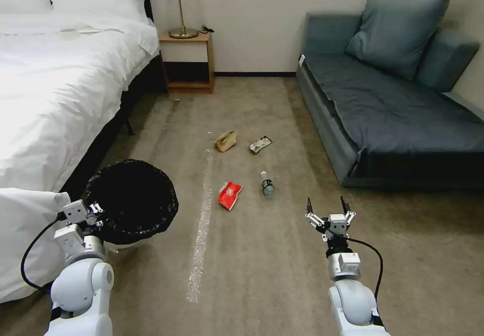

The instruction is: Pick up the trash bin, then pick up the garbage on the floor and place it into the trash bin.

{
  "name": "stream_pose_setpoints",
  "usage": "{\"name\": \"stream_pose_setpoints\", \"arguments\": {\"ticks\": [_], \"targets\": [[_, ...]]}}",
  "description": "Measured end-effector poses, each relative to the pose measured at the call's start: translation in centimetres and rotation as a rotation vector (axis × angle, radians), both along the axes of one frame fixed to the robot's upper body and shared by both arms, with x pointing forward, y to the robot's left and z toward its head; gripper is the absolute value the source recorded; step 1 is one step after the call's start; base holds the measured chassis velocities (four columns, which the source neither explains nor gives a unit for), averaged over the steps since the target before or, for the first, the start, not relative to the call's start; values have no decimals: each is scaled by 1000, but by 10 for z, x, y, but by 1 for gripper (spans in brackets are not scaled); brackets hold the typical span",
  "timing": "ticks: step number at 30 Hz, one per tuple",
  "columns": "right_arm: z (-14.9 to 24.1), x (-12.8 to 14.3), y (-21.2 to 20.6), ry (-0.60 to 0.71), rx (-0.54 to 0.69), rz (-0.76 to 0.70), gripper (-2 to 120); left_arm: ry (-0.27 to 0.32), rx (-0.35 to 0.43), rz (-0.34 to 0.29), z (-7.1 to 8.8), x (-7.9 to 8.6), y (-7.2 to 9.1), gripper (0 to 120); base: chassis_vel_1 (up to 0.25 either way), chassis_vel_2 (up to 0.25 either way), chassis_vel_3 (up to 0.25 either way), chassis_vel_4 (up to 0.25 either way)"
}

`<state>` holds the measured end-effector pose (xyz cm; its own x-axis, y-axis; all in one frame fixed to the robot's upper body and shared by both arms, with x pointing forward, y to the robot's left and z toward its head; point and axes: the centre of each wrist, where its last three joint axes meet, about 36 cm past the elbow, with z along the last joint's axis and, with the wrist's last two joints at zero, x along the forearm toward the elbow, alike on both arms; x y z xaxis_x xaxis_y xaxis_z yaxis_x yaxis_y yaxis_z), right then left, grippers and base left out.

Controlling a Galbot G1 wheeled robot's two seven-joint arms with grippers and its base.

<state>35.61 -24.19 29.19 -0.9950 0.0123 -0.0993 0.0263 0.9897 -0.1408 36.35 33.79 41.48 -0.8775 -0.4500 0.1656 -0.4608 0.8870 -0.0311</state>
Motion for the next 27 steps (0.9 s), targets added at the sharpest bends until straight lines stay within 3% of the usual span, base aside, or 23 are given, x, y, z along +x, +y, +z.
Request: {"name": "stream_pose_setpoints", "arguments": {"ticks": [27], "targets": [[10, 0, -19, -11, 4, 66, 100, -25, -15, -30, -2, 0, 0, 4, -11, 9, 9, -10]]}}
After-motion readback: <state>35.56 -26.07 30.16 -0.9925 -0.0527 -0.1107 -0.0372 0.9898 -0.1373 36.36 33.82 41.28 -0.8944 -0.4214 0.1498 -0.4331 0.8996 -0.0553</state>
